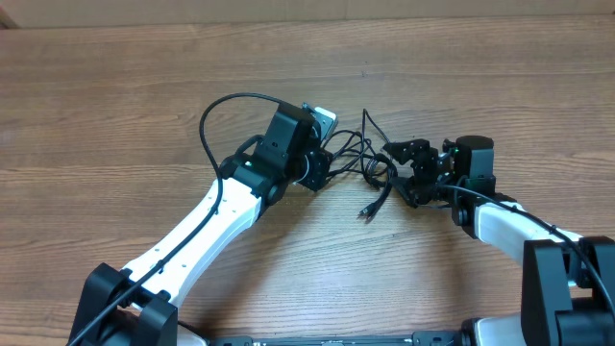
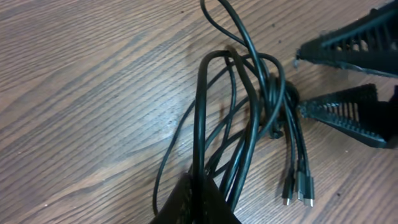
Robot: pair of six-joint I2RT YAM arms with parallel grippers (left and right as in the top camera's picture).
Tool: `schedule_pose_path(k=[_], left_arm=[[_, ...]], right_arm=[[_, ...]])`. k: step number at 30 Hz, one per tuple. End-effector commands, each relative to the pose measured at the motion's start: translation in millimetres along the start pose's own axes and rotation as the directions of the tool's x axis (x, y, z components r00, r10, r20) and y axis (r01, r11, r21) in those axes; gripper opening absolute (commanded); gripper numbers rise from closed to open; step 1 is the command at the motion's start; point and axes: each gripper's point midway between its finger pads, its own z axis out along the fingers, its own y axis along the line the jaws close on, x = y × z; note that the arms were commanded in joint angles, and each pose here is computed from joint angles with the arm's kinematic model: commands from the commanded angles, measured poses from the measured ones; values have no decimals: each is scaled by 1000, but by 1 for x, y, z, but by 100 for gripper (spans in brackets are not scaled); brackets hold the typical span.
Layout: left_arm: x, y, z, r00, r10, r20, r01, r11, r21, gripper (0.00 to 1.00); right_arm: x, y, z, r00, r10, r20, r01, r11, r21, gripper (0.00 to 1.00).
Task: Untangle cables
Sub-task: 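Open the right gripper and release the stretched strands, then move the right gripper toward the left gripper and grasp cable strands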
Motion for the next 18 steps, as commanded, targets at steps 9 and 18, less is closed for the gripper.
schedule_pose_path(k=[9,18], left_arm=[[3,-9,3,1000,18,-10,-17,999,43,4],[2,-2,3,1000,18,-7,-18,1000,3,4]], right_arm=[[-15,7,-3,924,-373,79,373,928,21,86],[-16,7,-3,658,-750,64,748,661,57,96]])
